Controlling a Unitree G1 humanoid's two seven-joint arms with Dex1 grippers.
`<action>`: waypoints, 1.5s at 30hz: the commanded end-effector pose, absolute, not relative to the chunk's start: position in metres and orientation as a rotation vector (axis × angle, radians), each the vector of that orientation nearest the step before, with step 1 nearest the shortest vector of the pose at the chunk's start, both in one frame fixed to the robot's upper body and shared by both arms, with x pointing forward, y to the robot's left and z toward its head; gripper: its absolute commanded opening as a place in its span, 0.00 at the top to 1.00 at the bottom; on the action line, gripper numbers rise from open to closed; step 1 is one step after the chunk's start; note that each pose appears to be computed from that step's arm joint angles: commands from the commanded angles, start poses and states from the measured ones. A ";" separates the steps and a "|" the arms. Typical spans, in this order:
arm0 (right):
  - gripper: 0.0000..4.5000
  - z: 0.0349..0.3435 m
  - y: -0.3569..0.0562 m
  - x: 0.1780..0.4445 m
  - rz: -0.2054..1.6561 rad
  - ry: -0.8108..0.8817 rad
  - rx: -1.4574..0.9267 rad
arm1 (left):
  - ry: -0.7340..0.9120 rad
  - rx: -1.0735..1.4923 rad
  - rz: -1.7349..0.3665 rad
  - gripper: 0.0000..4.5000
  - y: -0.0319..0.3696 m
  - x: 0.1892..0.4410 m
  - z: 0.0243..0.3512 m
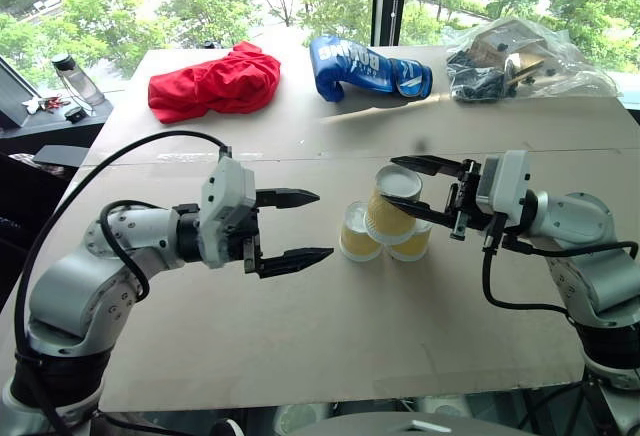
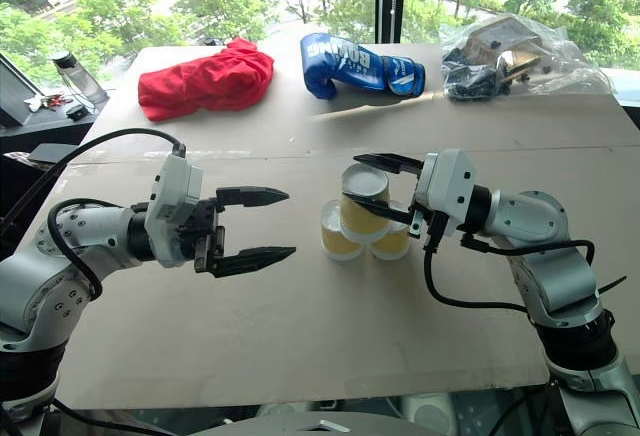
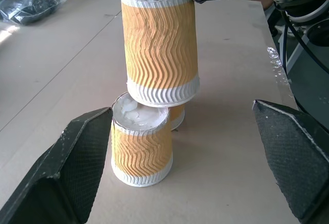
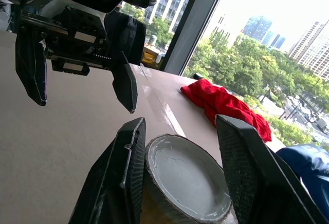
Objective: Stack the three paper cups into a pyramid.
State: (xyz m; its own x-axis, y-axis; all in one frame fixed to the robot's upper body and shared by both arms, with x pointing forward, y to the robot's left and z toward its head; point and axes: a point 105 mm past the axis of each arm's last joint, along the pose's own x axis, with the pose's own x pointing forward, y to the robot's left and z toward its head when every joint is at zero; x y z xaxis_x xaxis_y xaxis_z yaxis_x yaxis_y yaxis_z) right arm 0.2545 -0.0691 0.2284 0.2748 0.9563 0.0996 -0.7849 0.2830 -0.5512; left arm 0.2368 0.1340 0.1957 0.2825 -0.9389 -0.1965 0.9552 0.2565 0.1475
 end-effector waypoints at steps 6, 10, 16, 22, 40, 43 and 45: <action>0.56 0.234 -0.076 0.244 1.248 -0.458 -0.391 | 0.036 0.283 -1.298 0.00 0.133 0.236 0.202; 0.56 0.234 -0.076 0.243 1.250 -0.456 -0.387 | 0.034 0.282 -1.300 0.00 0.132 0.237 0.201; 0.44 0.233 -0.078 0.243 1.260 -0.432 -0.378 | 0.034 0.280 -1.303 0.00 0.132 0.237 0.201; 0.01 0.234 -0.078 0.242 1.260 -0.435 -0.376 | 0.035 0.278 -1.299 0.00 0.133 0.237 0.200; 0.01 0.209 -0.165 0.237 1.110 -0.165 -0.145 | 0.085 0.224 -1.223 0.00 0.151 0.224 0.185; 0.01 0.169 -0.204 0.235 0.993 -0.038 -0.087 | 0.131 0.171 -1.064 0.00 0.164 0.228 0.161; 0.01 0.146 -0.218 0.231 0.955 0.021 -0.107 | 0.158 0.166 -0.973 0.00 0.170 0.230 0.145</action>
State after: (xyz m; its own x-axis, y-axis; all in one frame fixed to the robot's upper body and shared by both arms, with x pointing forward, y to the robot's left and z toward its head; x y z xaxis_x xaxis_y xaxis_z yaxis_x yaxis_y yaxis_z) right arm 0.2330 -0.2111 0.1446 0.5778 0.8137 -0.0635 -0.8156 0.5786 -0.0071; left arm 0.2263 0.1665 0.1427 0.4911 -0.8452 -0.2108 0.8643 0.5029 -0.0027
